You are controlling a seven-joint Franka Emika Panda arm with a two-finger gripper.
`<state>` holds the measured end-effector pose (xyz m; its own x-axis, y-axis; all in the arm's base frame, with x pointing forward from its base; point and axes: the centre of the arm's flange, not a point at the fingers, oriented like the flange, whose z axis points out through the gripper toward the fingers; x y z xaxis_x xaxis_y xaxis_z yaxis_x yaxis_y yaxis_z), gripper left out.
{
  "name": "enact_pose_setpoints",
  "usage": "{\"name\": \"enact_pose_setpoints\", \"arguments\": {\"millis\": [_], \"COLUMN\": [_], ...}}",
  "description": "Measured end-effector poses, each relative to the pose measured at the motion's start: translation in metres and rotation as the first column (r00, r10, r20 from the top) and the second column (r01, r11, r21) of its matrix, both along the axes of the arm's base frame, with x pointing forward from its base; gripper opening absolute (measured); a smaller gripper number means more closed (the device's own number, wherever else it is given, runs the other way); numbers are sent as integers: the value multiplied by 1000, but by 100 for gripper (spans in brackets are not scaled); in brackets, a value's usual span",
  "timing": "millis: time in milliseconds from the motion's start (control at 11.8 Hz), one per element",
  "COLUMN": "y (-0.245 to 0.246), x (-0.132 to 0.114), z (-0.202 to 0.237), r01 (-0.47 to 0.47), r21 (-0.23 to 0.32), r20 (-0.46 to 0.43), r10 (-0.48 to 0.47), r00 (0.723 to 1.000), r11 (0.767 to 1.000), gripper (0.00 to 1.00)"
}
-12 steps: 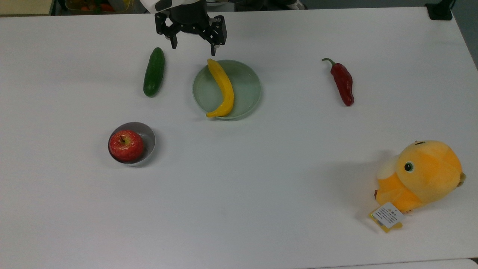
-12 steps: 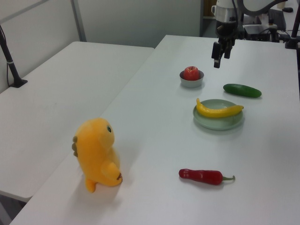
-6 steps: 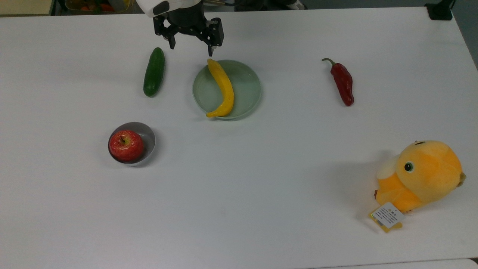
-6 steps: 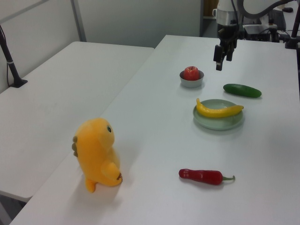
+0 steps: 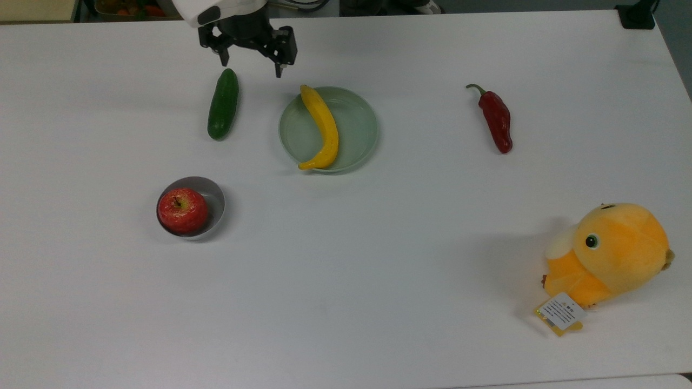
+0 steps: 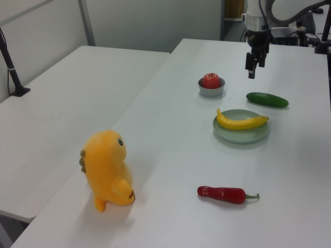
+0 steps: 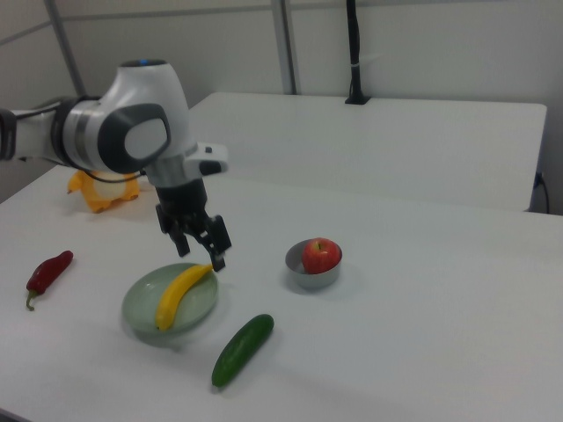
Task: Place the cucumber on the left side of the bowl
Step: 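Move the gripper over the green cucumber and lower it, then close the gripper on the green cucumber and lift it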
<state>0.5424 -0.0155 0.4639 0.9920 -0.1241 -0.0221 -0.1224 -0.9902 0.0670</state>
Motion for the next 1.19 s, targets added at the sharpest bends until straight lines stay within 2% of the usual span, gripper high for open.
{"name": "enact_pose_setpoints", "arguments": {"millis": [255,511,851,1191], "y": [-37,-57,-70,-71], "x": [-16,-23,-12,-10], "z": [-30,-47,-97,-131], "r01": [-13,-52,-70,-87], "r21": [-46,-44,-50,-54], "r20": [-46,-86,-108,-170], "r10": [11,48,65,77], "r00": [999,995,992,983], "r11": [999,998,996,995], "gripper": [100,100,100,100]}}
